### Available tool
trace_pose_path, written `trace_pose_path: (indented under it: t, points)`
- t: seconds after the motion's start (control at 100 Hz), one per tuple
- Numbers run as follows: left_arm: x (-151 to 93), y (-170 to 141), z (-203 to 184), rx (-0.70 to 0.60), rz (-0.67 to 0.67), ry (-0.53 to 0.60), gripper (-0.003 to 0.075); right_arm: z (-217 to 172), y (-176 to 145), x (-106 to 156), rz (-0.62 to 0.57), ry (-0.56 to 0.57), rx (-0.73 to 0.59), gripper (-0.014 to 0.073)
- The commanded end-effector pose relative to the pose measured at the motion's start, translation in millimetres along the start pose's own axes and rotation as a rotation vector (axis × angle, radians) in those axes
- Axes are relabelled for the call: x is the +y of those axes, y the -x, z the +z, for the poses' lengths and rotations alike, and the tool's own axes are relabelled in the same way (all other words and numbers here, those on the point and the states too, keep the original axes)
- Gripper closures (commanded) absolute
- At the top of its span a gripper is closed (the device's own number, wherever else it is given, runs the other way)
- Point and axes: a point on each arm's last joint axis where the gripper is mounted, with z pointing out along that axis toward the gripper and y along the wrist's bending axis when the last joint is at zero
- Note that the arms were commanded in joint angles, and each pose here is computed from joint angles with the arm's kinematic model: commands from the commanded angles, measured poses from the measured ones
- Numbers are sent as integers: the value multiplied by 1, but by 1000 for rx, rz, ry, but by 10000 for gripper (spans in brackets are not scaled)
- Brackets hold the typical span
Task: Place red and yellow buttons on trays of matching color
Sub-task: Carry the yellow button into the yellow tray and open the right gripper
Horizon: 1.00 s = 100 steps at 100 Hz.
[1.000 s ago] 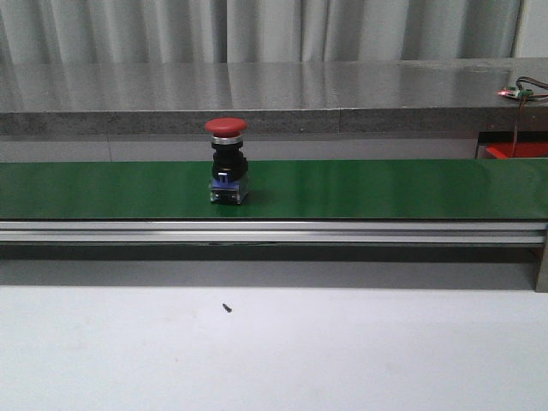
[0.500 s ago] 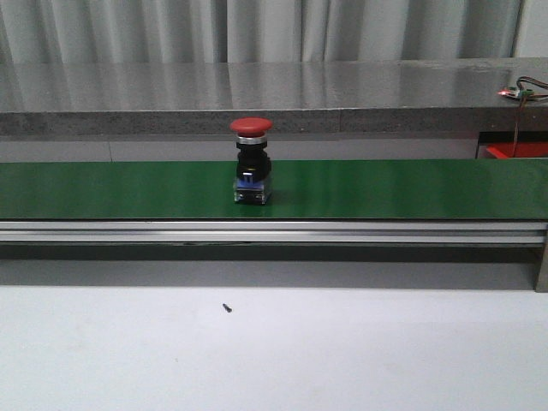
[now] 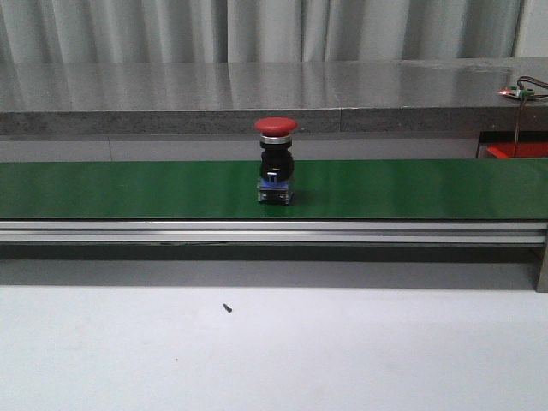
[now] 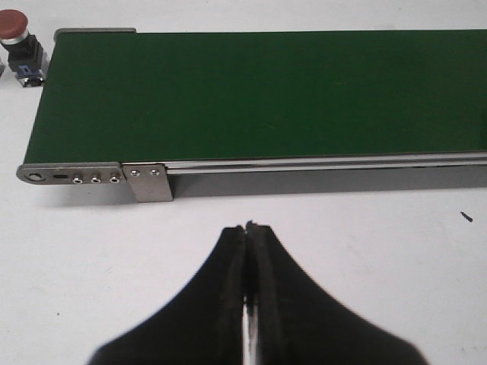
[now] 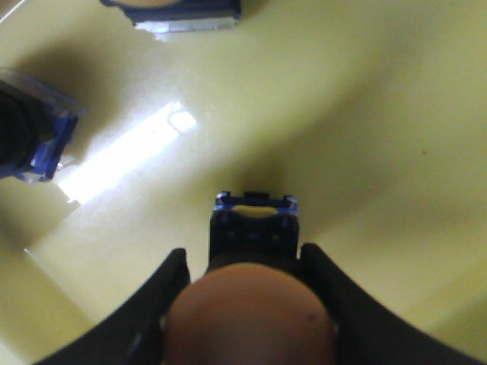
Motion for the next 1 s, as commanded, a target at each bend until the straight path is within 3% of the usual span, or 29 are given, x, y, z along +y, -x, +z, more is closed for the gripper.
trace_pose_path:
  t: [0.0, 0.08, 0.18, 0.47, 0.61, 0.76, 0.99]
  points:
    - [-2, 12, -6, -87, -7, -10, 740, -16, 10, 1, -2, 19, -87, 230]
    - [-2, 12, -6, -87, -7, -10, 740, -16, 10, 1, -2, 19, -87, 83]
    - [-2, 12, -6, -87, -7, -10, 740, -20, 10, 0, -1, 22, -101, 3]
    - [-2, 12, -6, -87, -7, -10, 740, -67, 0, -3, -18, 29, -181, 0]
    - [-2, 12, -6, -87, -7, -10, 740, -97, -15, 8, -126, 57, -225, 0]
    - [-2, 12, -6, -87, -7, -10, 740, -120, -32, 33, -272, 162, -275, 0]
    - [-2, 12, -6, -87, -8, -11, 740, -137, -52, 72, -492, 293, -228, 0]
